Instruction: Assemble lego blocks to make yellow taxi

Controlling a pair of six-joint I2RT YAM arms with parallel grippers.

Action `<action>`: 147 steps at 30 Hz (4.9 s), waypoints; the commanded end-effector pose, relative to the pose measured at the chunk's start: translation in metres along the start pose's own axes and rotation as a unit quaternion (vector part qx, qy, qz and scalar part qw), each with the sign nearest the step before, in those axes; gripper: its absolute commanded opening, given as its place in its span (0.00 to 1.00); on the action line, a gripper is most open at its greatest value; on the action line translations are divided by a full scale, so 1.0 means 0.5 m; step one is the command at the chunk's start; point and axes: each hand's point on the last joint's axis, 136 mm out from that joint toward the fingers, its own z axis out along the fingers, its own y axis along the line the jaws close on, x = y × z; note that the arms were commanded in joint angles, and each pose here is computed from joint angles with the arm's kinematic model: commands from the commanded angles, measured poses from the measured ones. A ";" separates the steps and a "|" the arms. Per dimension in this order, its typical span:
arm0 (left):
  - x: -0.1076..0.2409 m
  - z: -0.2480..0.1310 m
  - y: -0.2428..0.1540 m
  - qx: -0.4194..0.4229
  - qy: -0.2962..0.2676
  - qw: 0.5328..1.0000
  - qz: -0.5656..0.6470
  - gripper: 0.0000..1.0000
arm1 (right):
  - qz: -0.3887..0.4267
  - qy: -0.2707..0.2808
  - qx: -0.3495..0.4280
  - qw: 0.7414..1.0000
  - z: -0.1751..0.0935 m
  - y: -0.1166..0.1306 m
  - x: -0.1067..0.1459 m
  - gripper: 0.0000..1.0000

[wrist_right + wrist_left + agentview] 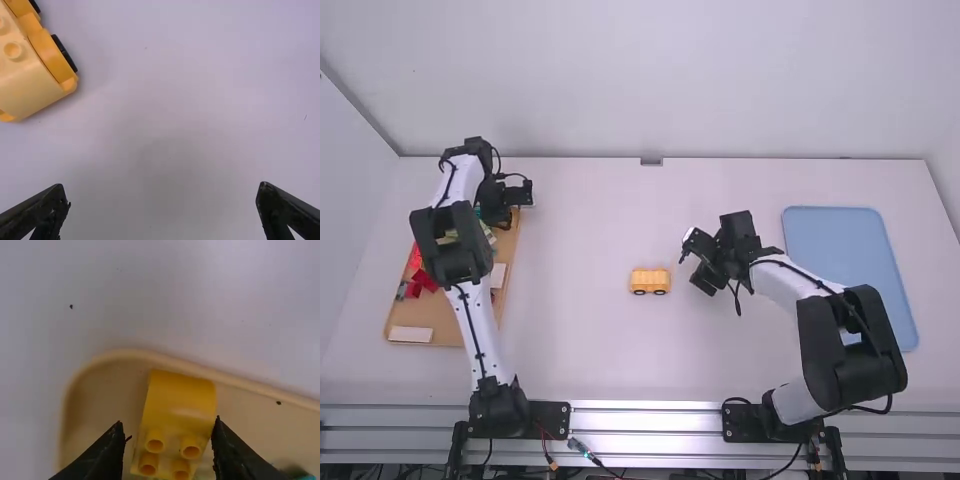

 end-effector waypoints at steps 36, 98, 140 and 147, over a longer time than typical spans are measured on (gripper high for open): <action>-0.150 -0.170 -0.027 0.045 -0.092 0.973 -0.207 0.02 | -0.002 -0.013 0.007 1.000 -0.006 -0.005 -0.011 0.99; -0.411 -0.080 -0.499 0.023 -0.058 0.982 0.178 0.02 | -0.011 -0.034 0.025 0.999 -0.008 -0.023 -0.031 0.99; -0.409 -0.180 -0.422 0.057 -0.432 0.887 0.151 0.99 | -0.072 -0.161 -0.089 0.980 -0.030 0.061 -0.112 0.99; -0.389 -0.166 -0.413 0.052 -0.467 0.873 0.129 0.99 | -0.116 -0.240 -0.158 0.951 -0.051 0.117 -0.148 0.99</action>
